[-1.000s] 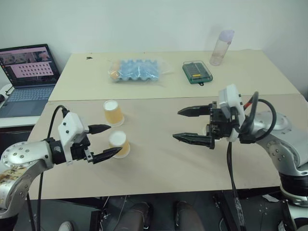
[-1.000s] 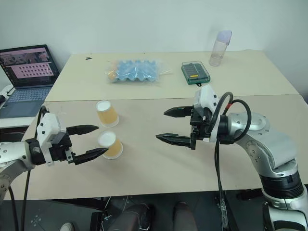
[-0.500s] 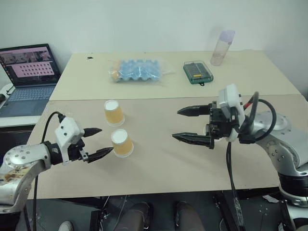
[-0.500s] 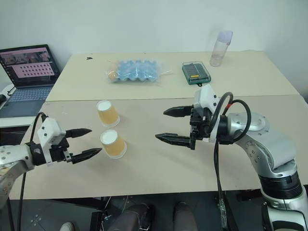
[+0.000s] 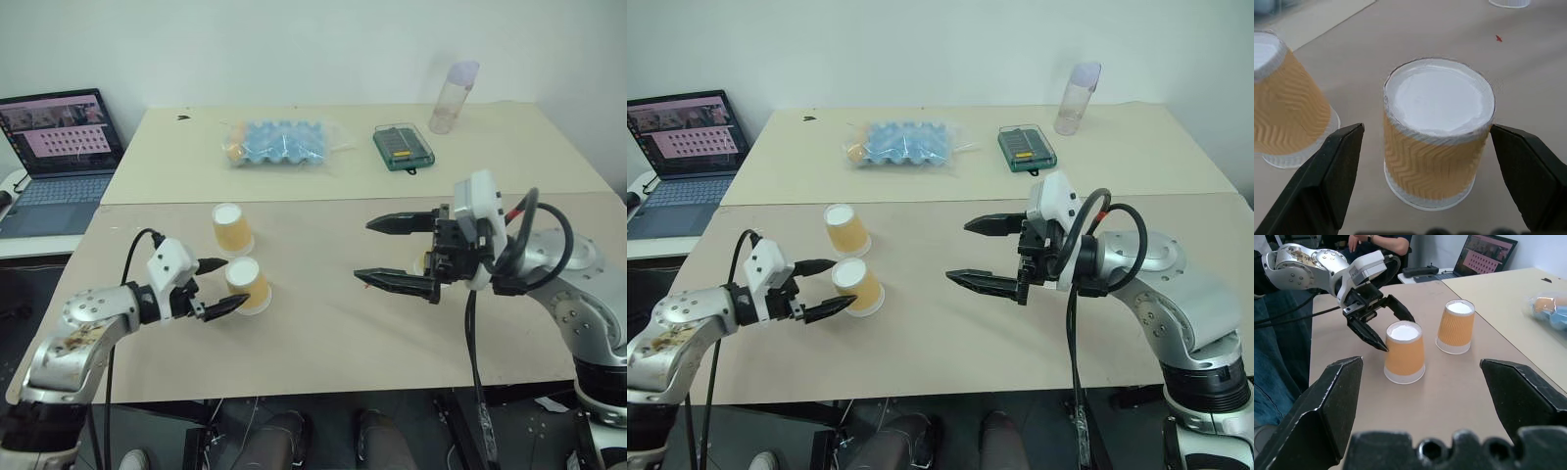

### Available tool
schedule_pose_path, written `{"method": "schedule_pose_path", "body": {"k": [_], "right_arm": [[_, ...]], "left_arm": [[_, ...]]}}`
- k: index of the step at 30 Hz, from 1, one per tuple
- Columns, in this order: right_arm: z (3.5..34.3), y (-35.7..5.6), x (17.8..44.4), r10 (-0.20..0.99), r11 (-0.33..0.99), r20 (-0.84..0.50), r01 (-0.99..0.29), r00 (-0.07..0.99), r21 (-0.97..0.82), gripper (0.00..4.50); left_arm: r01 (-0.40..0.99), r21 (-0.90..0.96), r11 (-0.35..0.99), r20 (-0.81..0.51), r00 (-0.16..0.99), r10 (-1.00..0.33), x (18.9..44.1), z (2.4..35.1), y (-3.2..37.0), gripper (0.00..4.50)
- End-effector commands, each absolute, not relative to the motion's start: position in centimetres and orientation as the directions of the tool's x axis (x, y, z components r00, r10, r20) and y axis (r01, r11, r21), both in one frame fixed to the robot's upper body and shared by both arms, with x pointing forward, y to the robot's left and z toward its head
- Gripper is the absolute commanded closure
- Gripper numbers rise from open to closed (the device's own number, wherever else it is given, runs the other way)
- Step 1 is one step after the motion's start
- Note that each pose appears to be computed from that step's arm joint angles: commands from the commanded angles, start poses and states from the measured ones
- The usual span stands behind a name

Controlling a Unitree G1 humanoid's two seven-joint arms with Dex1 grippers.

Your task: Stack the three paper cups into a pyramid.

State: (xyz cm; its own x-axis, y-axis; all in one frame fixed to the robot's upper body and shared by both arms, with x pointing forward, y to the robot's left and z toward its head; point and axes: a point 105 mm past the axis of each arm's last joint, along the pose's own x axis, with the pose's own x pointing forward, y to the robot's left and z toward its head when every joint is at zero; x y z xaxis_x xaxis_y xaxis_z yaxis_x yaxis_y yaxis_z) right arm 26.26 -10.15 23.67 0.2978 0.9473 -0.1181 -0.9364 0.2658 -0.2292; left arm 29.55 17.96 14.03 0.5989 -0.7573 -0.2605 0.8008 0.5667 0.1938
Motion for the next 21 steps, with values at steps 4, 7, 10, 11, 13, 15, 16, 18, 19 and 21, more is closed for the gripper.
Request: {"method": "schedule_pose_path", "body": {"k": [4,7,10,11,13,15,16,18,19,21], "right_arm": [[24.8,-10.5,25.8,0.945,0.277,-0.093,-0.919,0.313,-0.279,0.0],[24.8,-10.5,25.9,0.942,0.283,-0.096,-0.916,0.321,-0.284,0.0],[24.8,-10.6,25.9,0.941,0.287,-0.097,-0.914,0.326,-0.285,0.0],[24.8,-10.7,26.0,0.939,0.29,-0.098,-0.913,0.329,-0.285,0.0],[24.7,-10.7,26.1,0.936,0.296,-0.103,-0.911,0.336,-0.286,0.0],[24.5,-10.7,26.2,0.934,0.3,-0.106,-0.909,0.342,-0.288,0.0],[24.4,-10.7,26.3,0.932,0.303,-0.108,-0.907,0.346,-0.292,0.0],[24.4,-10.7,26.4,0.93,0.306,-0.11,-0.906,0.35,-0.294,0.0],[24.4,-10.7,26.4,0.93,0.306,-0.109,-0.906,0.35,-0.293,0.0],[24.3,-10.7,26.5,0.929,0.31,-0.11,-0.905,0.354,-0.292,0.0]], "left_arm": [[0.826,0.213,0.522,-0.221,0.561,-0.798,29.7,14.6,15.9,0.14],[0.828,0.207,0.521,-0.218,0.558,-0.801,29.8,14.5,15.7,0.14],[0.821,0.209,0.532,-0.214,0.569,-0.794,30.2,14.6,15.9,0.14],[0.82,0.209,0.533,-0.212,0.57,-0.794,30.2,14.6,15.9,0.14],[0.82,0.209,0.532,-0.209,0.569,-0.795,30.2,14.7,15.9,0.14],[0.816,0.217,0.535,-0.196,0.574,-0.795,30.4,15.1,15.9,0.37],[0.817,0.219,0.534,-0.187,0.572,-0.798,30.4,15.3,15.9,0.66],[0.817,0.225,0.531,-0.184,0.571,-0.8,30.3,15.4,15.8,1.31],[0.817,0.229,0.529,-0.187,0.57,-0.8,30.4,15.4,15.8,1.67],[0.824,0.235,0.516,-0.194,0.56,-0.806,30.3,15.5,15.6,2.02]]}}
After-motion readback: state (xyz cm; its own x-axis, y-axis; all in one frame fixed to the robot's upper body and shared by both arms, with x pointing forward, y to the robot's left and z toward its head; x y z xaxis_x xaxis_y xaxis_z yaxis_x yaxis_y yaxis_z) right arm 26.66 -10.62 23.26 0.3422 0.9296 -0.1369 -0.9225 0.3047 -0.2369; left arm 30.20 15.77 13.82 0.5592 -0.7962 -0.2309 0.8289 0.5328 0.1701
